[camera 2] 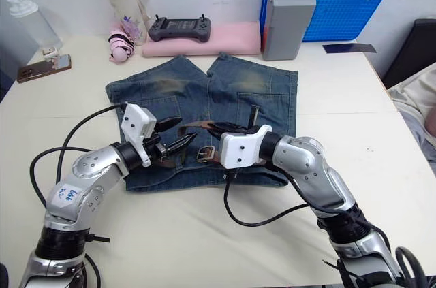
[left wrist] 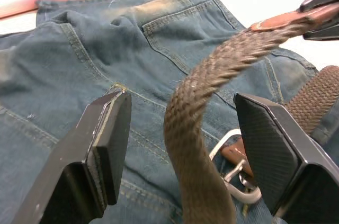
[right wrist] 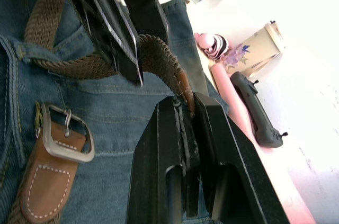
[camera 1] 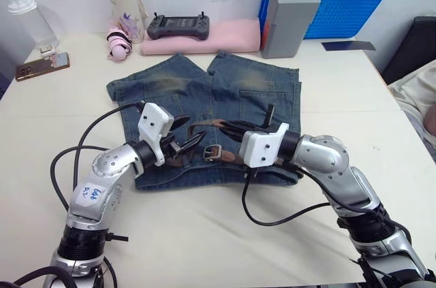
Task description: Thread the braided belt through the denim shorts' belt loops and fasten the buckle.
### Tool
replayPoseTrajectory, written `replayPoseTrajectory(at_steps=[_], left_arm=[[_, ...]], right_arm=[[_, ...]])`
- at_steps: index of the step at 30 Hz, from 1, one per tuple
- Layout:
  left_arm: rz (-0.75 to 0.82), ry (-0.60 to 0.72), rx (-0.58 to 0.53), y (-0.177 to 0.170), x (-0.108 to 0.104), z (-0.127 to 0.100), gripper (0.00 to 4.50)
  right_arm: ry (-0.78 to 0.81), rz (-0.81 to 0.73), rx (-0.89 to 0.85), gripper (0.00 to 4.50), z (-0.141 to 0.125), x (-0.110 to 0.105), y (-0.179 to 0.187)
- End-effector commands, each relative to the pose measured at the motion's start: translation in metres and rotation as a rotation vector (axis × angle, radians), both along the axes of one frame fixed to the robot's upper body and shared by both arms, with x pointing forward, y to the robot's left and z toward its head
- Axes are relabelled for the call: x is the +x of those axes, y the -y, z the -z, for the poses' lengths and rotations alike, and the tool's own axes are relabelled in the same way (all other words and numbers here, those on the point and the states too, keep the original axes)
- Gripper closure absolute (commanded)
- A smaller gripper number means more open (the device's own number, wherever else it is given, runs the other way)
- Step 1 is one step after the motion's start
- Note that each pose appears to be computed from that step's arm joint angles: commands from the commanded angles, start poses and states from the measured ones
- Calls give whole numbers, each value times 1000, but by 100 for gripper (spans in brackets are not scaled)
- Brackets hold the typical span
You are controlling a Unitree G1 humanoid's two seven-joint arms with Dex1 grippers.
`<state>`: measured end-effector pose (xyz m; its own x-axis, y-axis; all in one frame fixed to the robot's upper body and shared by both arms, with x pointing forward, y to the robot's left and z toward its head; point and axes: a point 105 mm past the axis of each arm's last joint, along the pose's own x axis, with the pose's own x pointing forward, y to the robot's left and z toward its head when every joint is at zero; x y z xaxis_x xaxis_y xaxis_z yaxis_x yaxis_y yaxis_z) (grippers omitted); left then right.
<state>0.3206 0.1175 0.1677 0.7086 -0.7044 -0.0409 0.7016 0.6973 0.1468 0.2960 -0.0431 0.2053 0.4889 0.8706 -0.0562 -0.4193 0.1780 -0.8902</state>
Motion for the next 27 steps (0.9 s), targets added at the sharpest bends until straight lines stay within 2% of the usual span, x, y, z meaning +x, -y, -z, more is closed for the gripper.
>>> replayPoseTrajectory(at_steps=[1,2,7,11,13,14,16,17,20,21,27], left_arm=[[11,40,16,2,1,-4,168],[20,39,18,3,0,-3,200],[7,32,49,-2,-1,3,435],[-16,38,57,-5,1,4,446],[-26,48,31,-5,3,-1,450],[-29,52,16,-5,4,-4,450],[-39,56,-55,-5,4,-14,450],[-42,56,-80,-5,4,-17,450],[-64,73,-150,-8,4,-31,450],[-69,78,-162,-10,4,-34,450],[-99,92,-206,-17,5,-48,450]], right_arm=[[47,-33,10,450,-11,-9,-6],[46,-32,9,450,-11,-9,-6],[40,-25,13,450,-11,-7,-7],[28,-24,19,450,-11,-7,-7],[4,-17,51,364,-13,-6,-7],[-14,-14,70,336,-13,-5,-7],[-83,25,95,240,-9,-1,-3],[-105,41,96,174,-7,1,-2],[-178,76,62,25,10,1,6],[-197,79,54,6,14,0,7],[-314,57,3,6,46,-12,-1]])
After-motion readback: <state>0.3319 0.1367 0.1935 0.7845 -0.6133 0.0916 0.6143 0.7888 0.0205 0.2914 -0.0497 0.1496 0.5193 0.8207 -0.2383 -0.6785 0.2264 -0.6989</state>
